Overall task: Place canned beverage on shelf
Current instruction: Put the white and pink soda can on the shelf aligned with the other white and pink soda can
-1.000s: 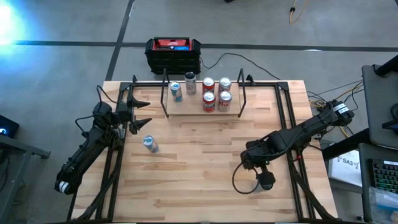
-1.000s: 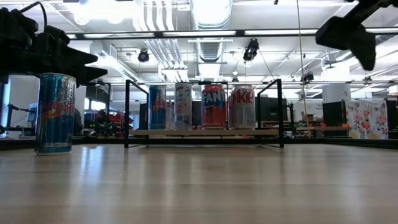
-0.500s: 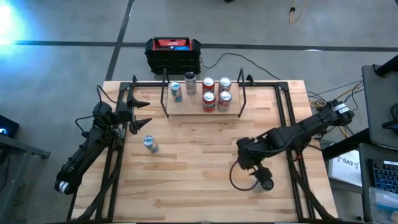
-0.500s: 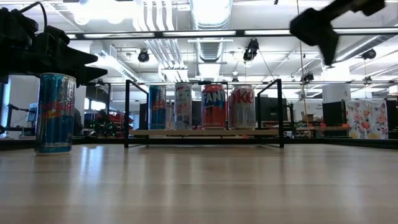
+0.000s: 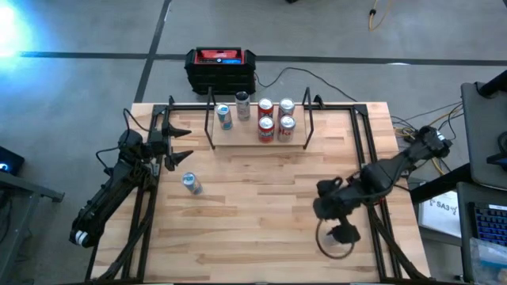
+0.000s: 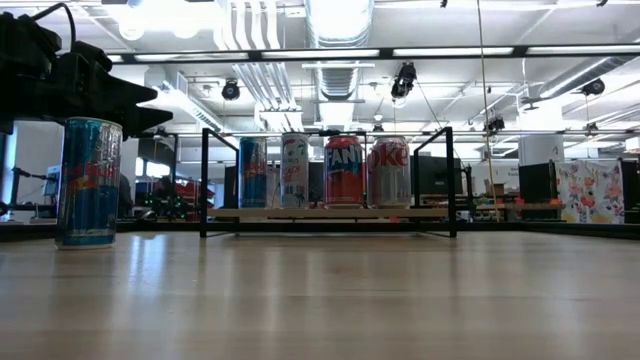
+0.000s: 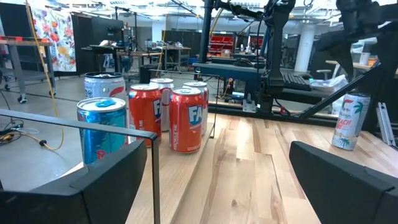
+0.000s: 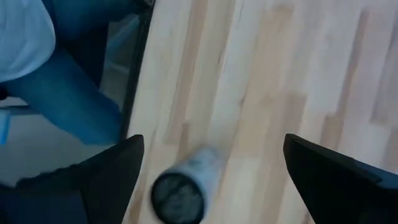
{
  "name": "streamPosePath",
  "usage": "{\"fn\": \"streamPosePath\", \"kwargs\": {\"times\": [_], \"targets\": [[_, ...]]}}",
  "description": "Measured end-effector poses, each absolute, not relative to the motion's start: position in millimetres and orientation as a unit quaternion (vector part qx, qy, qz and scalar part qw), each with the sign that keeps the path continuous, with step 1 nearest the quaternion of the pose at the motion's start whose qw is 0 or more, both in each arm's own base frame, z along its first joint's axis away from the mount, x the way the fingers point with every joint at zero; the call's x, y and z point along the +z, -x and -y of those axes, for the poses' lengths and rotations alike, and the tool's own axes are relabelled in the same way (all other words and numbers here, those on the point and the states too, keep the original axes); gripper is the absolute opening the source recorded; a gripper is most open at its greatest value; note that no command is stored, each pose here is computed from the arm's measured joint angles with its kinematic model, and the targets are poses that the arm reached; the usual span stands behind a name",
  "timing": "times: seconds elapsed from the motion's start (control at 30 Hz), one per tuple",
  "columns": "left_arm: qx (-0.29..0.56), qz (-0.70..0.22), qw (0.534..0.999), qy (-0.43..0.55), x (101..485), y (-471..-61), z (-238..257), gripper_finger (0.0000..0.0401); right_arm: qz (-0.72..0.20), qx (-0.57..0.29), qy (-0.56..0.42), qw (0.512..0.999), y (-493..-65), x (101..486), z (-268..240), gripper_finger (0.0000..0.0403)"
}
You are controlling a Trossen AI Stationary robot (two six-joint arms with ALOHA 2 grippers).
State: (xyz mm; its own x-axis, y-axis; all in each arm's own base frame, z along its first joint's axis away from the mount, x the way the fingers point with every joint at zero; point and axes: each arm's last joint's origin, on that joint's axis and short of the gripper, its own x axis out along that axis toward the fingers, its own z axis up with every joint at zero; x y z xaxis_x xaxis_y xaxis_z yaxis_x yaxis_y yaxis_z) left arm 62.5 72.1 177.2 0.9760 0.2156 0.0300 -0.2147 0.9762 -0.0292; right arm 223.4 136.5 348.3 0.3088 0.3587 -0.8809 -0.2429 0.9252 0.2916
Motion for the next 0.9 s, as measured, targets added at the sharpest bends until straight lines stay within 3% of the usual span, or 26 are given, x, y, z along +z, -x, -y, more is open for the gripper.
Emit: {"fn": "streamPosePath", "kwargs": {"times": [0.43,0.9], "targets": [[0.108,0.017,0.994,0.013,177,-63,-72,0.038,-0.653,0.161,-0.002,0.74,-202,295,-165,0.037],[0.108,0.017,0.994,0.013,177,-63,-72,0.038,-0.666,0.135,-0.037,0.732,-196,287,-187,0.037]]}}
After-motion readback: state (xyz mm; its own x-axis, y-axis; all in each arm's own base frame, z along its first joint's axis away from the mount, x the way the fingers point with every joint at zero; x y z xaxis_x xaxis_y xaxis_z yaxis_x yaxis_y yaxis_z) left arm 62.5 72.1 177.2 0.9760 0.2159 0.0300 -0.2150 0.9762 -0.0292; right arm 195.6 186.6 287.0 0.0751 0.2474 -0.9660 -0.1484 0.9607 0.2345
